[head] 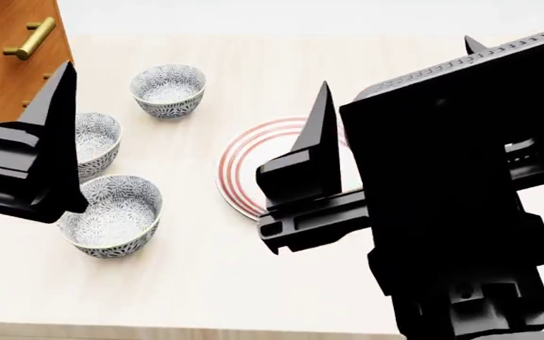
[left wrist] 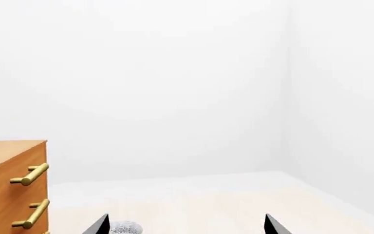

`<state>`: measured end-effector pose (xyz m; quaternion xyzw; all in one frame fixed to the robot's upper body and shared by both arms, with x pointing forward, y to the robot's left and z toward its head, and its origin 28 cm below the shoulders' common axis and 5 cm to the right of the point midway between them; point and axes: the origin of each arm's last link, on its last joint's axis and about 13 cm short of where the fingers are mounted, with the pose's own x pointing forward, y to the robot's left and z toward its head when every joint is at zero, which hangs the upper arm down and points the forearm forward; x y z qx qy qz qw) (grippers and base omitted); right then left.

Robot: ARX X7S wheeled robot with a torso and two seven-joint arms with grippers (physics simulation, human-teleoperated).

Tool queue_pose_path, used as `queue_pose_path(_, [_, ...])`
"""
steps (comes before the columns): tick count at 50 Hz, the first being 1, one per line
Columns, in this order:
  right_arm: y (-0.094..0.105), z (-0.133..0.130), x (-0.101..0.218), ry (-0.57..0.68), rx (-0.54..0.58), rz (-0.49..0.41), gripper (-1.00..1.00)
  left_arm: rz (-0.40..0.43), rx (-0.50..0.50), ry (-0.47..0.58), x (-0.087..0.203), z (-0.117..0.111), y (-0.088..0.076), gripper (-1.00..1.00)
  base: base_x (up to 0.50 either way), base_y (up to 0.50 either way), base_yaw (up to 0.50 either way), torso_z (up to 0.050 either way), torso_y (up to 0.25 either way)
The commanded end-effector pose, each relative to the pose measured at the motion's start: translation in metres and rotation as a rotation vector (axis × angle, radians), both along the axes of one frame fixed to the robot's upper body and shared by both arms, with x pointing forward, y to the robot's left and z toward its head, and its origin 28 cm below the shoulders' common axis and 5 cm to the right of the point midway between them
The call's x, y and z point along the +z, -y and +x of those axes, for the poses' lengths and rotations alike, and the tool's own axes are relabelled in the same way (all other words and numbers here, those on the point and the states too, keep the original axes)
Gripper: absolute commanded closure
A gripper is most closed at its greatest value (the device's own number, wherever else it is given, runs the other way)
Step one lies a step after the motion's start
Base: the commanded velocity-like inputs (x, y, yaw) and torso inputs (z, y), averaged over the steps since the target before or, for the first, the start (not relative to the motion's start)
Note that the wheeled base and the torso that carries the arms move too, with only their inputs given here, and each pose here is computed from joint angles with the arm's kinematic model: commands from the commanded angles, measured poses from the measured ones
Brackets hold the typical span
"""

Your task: Put the bowl at the front on the plate.

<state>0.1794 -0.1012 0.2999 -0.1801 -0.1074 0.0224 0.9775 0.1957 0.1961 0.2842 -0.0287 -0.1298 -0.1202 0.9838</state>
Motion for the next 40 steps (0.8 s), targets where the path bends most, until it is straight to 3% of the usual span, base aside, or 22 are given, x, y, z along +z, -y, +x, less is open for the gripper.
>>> queue_pose_path(1, [0.003, -0.002, 0.017, 0.018, -0.007, -0.026, -1.00, -0.012, 0.002, 0.038, 0.022, -0.006, -0.004, -1.00, 0.00, 0.00, 0.00, 0.000, 0.000])
queue_pose_path(15, [0.003, -0.004, 0.025, 0.026, 0.003, -0.040, -1.00, -0.032, -0.005, 0.059, 0.032, -0.009, -0.004, -1.00, 0.00, 0.00, 0.00, 0.000, 0.000])
queue_pose_path(40, [0.004, -0.006, 0.021, 0.014, 0.007, -0.058, -1.00, -0.016, -0.003, 0.056, 0.019, -0.007, -0.004, -1.00, 0.05, 0.00, 0.00, 0.000, 0.000])
